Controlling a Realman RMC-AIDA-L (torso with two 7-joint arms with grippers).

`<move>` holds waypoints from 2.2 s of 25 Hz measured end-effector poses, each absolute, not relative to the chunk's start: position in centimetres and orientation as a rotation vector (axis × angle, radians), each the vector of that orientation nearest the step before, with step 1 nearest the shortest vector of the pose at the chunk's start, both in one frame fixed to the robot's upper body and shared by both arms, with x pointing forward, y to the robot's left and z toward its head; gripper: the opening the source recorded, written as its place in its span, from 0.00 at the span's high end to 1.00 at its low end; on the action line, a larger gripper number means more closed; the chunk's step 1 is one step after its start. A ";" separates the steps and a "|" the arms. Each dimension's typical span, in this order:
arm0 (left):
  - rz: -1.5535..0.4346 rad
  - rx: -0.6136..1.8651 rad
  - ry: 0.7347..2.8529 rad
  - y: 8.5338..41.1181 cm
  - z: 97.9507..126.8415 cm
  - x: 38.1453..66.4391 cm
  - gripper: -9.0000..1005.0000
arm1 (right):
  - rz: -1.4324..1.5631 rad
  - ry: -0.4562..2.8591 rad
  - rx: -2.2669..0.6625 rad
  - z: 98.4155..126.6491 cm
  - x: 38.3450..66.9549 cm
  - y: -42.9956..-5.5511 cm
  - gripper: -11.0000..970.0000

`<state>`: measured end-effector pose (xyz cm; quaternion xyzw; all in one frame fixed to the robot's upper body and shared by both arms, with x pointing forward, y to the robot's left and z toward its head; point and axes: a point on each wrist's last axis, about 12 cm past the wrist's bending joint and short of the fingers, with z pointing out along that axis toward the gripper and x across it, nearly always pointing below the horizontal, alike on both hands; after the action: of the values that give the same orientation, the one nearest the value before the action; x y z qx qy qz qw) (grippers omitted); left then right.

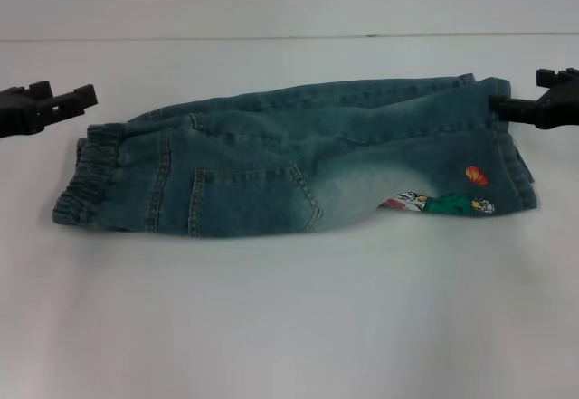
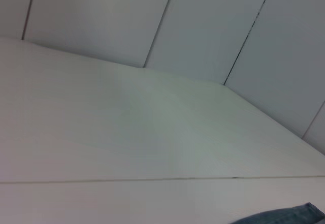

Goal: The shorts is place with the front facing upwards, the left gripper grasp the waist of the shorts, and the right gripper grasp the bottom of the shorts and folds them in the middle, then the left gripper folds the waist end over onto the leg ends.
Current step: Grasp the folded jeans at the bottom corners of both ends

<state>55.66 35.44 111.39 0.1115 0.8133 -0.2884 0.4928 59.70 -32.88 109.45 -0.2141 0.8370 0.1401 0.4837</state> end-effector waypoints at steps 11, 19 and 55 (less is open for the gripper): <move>-0.690 0.275 2.117 37.2 111.9 53.8 0.11 | 0.487 2.003 -0.636 110.4 58.1 -32.0 0.02; -0.608 0.222 2.341 38.5 111.6 52.6 0.11 | 0.535 1.947 -0.673 110.6 58.2 -30.9 0.02; -0.570 0.352 2.385 35.4 108.3 53.8 0.12 | 0.608 1.898 -0.740 110.2 58.5 -28.6 0.02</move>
<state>53.76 35.43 108.25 0.1343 0.9100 -0.2176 0.3263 58.52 -28.59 110.24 -0.3043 0.7800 0.2500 0.4864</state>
